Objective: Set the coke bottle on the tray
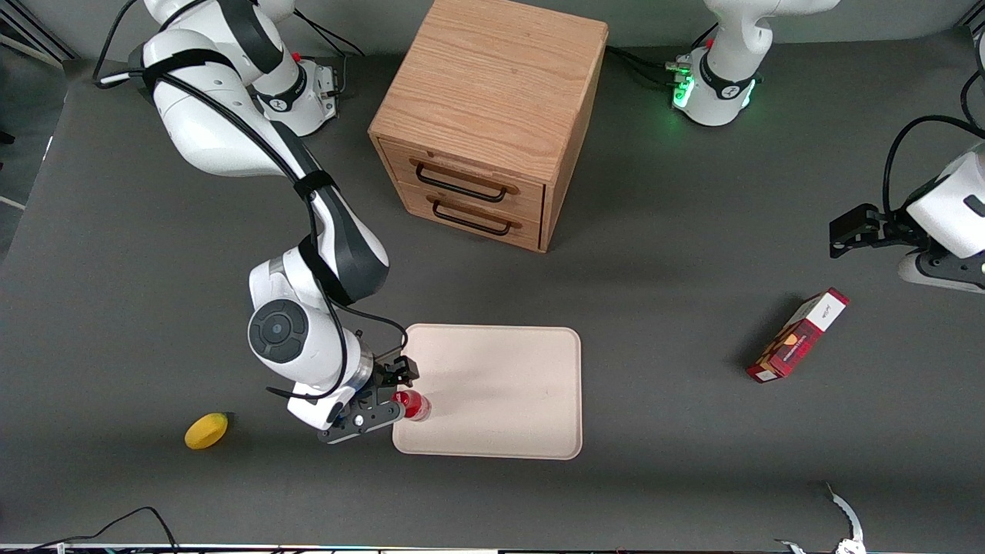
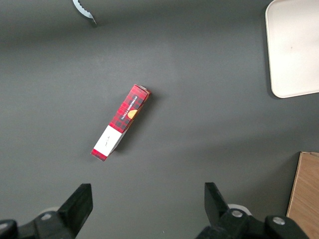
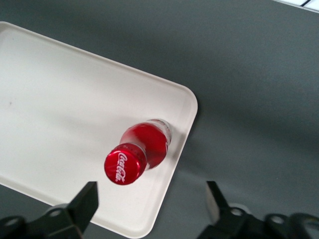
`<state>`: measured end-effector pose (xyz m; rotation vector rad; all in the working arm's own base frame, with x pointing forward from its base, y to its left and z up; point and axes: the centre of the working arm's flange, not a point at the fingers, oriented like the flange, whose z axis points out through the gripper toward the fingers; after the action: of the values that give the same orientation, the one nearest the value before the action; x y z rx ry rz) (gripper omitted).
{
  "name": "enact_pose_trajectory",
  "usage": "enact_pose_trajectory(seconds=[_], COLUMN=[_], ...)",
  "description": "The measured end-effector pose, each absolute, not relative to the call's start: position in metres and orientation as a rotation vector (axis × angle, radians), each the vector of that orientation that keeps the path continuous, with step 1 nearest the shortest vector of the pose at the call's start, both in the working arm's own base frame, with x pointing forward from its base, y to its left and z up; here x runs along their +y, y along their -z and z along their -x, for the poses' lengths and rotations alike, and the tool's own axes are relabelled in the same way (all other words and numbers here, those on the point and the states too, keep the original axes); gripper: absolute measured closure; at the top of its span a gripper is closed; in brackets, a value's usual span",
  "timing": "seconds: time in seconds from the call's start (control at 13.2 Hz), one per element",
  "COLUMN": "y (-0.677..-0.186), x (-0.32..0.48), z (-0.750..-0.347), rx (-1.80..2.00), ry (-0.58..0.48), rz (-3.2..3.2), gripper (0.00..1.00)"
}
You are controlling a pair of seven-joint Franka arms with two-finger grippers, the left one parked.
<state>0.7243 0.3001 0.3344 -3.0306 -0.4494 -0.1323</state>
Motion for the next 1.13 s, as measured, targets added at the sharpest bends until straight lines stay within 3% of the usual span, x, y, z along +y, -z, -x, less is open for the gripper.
enact_pose_trajectory(seconds=[0.23, 0.53, 1.13], y=[-0.358, -0.414, -0.591], x=[0.297, 0.259, 0.097], z=[-0.725, -0.715, -0.614], rx=[-0.431, -0.339, -0.174], ry=[0.151, 0.03, -0.093], rz=[3.032, 3.087, 3.182], gripper=[0.0, 0.0, 0.0])
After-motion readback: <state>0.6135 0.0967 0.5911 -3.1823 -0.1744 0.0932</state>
